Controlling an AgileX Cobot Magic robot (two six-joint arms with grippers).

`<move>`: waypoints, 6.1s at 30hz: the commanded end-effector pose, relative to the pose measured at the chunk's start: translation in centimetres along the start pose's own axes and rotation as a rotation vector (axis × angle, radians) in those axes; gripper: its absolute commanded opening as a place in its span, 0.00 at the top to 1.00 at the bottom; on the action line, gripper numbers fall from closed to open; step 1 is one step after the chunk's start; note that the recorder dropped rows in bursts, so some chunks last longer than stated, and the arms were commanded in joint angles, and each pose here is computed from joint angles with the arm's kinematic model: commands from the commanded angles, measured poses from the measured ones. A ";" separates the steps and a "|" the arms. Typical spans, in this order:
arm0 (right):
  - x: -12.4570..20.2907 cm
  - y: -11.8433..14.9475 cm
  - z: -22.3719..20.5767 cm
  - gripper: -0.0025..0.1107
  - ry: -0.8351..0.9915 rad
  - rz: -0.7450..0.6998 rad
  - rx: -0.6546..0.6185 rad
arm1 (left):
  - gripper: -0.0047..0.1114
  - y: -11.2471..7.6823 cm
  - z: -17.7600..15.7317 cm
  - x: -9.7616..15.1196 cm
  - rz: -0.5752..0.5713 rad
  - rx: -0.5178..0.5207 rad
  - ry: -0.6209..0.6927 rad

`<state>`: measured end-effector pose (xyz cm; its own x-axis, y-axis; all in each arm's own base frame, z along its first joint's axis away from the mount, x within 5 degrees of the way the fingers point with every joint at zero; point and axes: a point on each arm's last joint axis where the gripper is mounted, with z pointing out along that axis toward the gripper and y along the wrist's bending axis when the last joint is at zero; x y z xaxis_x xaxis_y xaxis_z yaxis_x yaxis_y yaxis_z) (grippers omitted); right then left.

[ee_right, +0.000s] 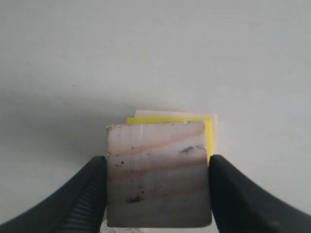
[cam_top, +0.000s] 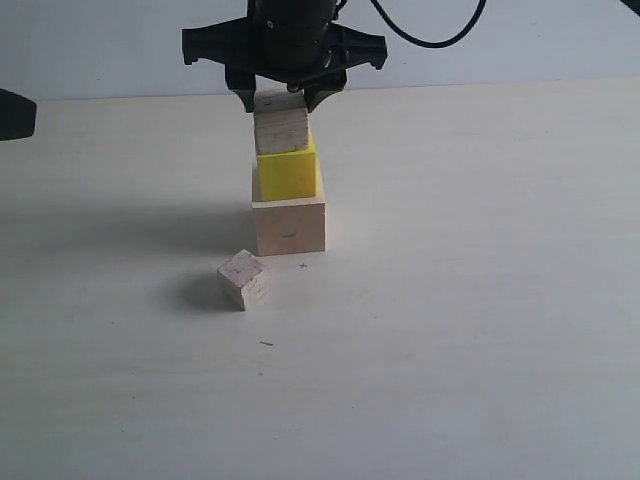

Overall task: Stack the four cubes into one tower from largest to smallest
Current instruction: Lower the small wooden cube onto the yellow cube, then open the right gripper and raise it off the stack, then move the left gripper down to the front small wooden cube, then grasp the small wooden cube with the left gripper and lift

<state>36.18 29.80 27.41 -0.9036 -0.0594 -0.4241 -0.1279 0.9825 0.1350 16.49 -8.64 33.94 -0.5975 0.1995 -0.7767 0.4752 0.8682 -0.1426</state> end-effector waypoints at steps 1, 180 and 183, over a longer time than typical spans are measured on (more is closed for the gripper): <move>0.0 -0.1 -0.3 0.92 0.001 -0.007 0.015 | 0.96 -0.2 -0.2 0.1 -0.006 0.012 -0.006; 18.4 -9.3 -12.6 0.98 0.010 -0.329 -0.280 | 0.96 -2.1 19.4 4.8 0.233 0.261 0.326; 18.4 -9.5 -13.1 0.98 -0.009 -0.327 -0.290 | 0.96 -2.3 17.1 3.6 0.298 0.285 0.340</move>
<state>15.79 17.37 29.65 -0.8050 -0.3545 -0.4758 -0.5052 0.8301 0.2363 25.00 -18.13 18.84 -0.5918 0.5654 -0.5745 0.7579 0.6330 -0.1577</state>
